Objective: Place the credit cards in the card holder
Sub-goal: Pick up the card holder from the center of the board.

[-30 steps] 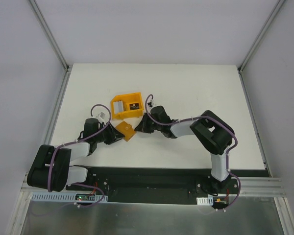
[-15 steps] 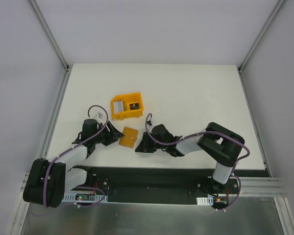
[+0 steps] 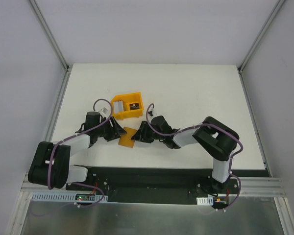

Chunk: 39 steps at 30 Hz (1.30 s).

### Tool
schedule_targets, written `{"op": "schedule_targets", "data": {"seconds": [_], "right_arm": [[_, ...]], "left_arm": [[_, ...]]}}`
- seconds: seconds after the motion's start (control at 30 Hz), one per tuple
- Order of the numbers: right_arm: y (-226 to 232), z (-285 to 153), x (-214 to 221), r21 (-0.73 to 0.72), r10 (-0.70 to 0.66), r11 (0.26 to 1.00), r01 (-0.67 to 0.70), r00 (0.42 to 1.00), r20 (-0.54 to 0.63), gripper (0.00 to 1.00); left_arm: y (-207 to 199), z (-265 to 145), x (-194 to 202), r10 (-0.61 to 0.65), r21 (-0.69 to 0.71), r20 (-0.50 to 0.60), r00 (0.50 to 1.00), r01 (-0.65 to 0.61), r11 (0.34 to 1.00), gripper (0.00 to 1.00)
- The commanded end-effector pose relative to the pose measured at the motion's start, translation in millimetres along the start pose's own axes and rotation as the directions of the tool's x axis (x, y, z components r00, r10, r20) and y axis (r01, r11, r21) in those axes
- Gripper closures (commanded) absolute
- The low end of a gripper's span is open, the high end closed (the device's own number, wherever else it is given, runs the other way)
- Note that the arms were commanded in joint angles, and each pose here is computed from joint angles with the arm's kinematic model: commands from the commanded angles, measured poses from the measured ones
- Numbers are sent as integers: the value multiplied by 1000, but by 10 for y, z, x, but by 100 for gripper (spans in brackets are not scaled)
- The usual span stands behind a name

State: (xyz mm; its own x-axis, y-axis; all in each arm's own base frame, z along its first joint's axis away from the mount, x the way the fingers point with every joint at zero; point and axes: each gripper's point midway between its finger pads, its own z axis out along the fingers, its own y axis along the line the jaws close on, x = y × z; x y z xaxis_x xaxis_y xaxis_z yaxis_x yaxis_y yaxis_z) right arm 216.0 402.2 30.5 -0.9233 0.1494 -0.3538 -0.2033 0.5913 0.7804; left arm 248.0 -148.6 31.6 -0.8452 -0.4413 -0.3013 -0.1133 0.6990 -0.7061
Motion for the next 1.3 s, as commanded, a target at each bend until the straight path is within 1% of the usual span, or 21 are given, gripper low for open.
{"op": "schedule_targets", "data": {"seconds": [0.0,0.1,0.3,0.33,0.4,0.5,0.63,0.73,0.8,0.9,1.03,1.27], "right_arm": [[-53,104,16,11,37,999,-37,999,-15,54],[-47,141,26,-6,45,999,-45,999,-17,55],[21,147,-4,-47,45,998,-46,999,-12,66],[23,145,-4,-52,48,997,-48,999,-13,67],[5,131,-14,-60,62,996,-62,998,-7,74],[-4,68,-60,-84,63,995,-61,998,16,90],[77,-94,-106,-163,48,986,-41,998,42,99],[203,-238,-113,-236,27,972,-12,998,60,99],[332,-342,-115,-295,6,955,15,997,71,99],[446,-489,-109,-357,-6,933,39,996,93,99],[588,-671,-92,-422,-27,903,78,992,125,99],[626,-753,-92,-443,-28,892,94,988,152,99]], "left_arm": [[170,31,245,-18,-49,-114,993,12,999,46],[147,45,262,-21,-32,-126,992,17,999,49],[8,44,273,-5,52,-119,993,12,999,62],[-25,34,260,-4,66,-112,994,11,998,62],[-75,15,229,9,85,-96,995,-1,996,62],[-97,-16,185,21,82,-73,997,-15,997,60],[-83,-54,117,44,52,-36,998,-42,998,50],[-181,-94,42,64,83,1,998,-64,994,44],[-309,-132,-1,90,139,23,996,-93,986,40],[-489,-168,-10,115,228,22,993,-117,967,36],[-629,-181,45,130,325,-6,991,-121,938,35],[-829,-253,133,137,465,-22,990,-111,878,35]]}}
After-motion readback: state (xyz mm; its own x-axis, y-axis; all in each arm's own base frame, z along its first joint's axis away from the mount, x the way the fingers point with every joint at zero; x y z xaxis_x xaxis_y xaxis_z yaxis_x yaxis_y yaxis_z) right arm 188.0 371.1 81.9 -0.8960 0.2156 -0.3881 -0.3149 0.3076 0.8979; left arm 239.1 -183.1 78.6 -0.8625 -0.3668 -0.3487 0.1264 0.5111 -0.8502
